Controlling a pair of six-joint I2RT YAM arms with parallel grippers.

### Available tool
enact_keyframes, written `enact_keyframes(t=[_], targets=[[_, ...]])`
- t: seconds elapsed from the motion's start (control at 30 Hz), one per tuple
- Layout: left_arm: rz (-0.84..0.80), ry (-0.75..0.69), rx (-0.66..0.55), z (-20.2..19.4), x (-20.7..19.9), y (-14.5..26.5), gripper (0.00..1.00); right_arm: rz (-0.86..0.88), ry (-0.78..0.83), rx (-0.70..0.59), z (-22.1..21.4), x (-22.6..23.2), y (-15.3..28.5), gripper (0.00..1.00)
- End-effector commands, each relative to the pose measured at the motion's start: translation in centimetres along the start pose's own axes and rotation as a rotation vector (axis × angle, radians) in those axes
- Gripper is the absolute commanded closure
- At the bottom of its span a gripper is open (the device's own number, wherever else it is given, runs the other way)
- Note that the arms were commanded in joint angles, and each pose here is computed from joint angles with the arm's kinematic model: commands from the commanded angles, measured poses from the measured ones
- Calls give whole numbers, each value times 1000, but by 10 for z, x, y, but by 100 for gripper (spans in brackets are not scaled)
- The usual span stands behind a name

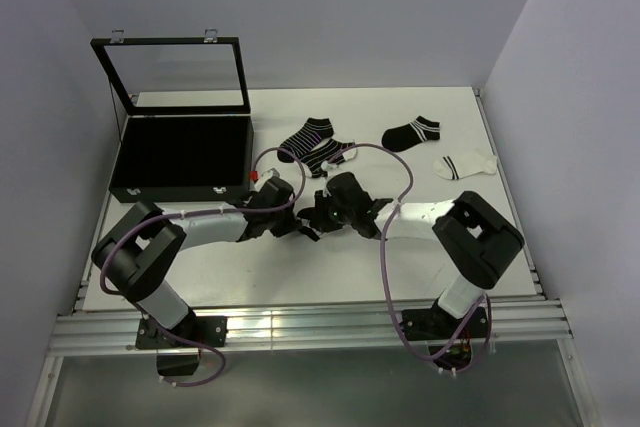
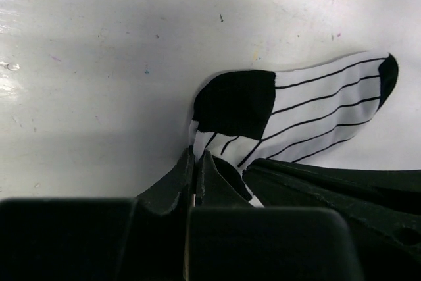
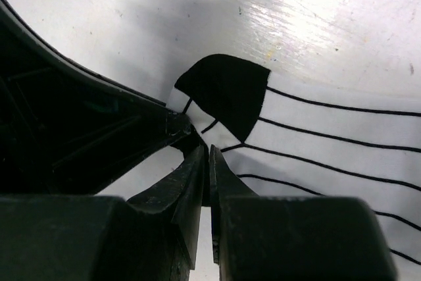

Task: Roll the socks
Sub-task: Roll the sock at the center of the board.

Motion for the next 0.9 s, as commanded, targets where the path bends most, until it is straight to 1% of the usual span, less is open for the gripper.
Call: enact_keyframes(t=[0.0, 0.33, 0.6, 0.87], targets=[[13, -54, 4, 4, -5, 0, 100, 75, -31, -65, 22, 24, -7, 85], [40, -100, 30, 3, -4, 0, 100, 116, -50, -48, 26, 33, -20, 86], [53, -132, 38, 5, -6, 1, 100, 100, -90, 7, 11, 24, -36, 87], [17, -153, 34, 10, -15, 8, 100, 81, -128, 71, -2, 14, -47, 87]])
Point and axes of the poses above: each gripper's point midway between its finger pads, its own y axis back along the fingers, its own x axis along the line the jaws close on, z = x × y, the point moved 4 cm from there along y, back along the fingers, and after that the axes turned 7 degrees about -y, right-handed, at the moved point
